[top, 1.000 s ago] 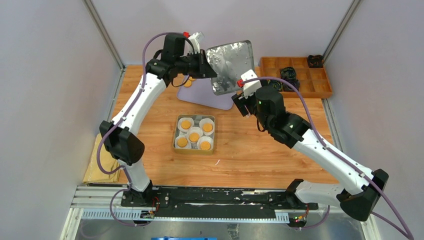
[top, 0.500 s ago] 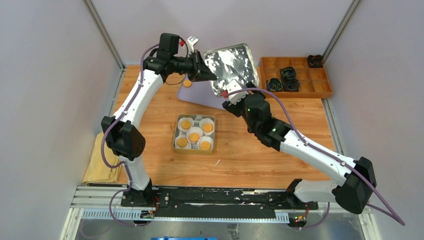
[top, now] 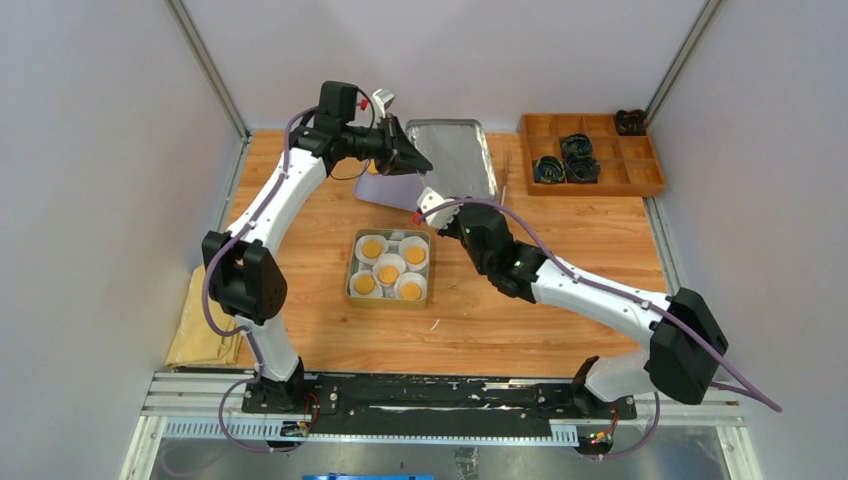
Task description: Pack the cookies
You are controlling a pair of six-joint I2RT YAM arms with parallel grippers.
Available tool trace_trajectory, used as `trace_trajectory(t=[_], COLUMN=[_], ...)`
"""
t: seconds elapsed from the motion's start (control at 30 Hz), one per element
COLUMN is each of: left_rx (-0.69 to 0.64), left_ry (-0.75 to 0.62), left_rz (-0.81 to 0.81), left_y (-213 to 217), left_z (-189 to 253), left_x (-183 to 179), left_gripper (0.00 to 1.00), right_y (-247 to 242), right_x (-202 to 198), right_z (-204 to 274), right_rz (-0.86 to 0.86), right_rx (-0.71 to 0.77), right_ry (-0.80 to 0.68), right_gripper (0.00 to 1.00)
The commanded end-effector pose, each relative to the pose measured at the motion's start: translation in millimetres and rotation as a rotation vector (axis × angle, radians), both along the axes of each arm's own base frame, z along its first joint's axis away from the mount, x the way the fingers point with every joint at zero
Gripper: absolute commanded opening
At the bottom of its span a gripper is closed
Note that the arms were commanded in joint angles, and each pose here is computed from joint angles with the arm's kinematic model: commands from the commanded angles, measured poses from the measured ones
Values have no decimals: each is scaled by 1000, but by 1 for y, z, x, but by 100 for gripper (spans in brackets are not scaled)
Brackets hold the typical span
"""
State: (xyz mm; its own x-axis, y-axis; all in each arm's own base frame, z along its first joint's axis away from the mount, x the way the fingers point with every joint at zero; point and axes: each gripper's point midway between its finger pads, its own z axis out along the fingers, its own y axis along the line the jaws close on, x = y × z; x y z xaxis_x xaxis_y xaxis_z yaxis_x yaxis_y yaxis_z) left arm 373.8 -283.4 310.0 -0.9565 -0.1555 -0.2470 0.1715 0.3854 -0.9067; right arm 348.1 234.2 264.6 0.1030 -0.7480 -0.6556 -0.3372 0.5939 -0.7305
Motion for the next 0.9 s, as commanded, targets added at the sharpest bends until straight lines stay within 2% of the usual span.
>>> trace_trajectory(t=[0.0, 0.03, 0.13, 0.23, 0.33, 0.37, 0.47, 0.57, 0.73, 0.87], left_rx=[-9, -10, -10, -13, -2, 5, 52, 119, 394, 571], left_ry=[-7, -10, -46, -84, -132, -147, -213, -299, -521, -628], left_rz=[-103, -107, -112, -113, -113, -113, -89, 31, 376, 620], left_y=[-2, -2, -1, -2, 0, 1, 8, 26, 87, 140], left_z=[0, 0, 5, 11, 14, 14, 13, 19, 39, 63], left_x=[-32, -33, -32, -30, -29, -28, -21, -1, 39, 45], left_gripper=[1, 4, 23, 34, 55, 59, 64, 64, 64, 64], right_y=[-4, -2, -3, -10, -18, -20, -29, -35, -39, -38], right_x=[9, 10, 11, 9, 5, 3, -2, -12, -32, -41], right_z=[58, 57, 56, 60, 69, 72, 82, 92, 91, 82], right_rz=[-71, -68, -90, -128, -157, -156, -185, -195, -137, -78], right_rx=[218, 214, 220, 266, 317, 326, 365, 441, 642, 799], right_ry=[-135, -128, -100, -83, -62, -55, -15, 77, 295, 482], right_gripper=[0, 0, 0, 0, 0, 0, 0, 0, 0, 0])
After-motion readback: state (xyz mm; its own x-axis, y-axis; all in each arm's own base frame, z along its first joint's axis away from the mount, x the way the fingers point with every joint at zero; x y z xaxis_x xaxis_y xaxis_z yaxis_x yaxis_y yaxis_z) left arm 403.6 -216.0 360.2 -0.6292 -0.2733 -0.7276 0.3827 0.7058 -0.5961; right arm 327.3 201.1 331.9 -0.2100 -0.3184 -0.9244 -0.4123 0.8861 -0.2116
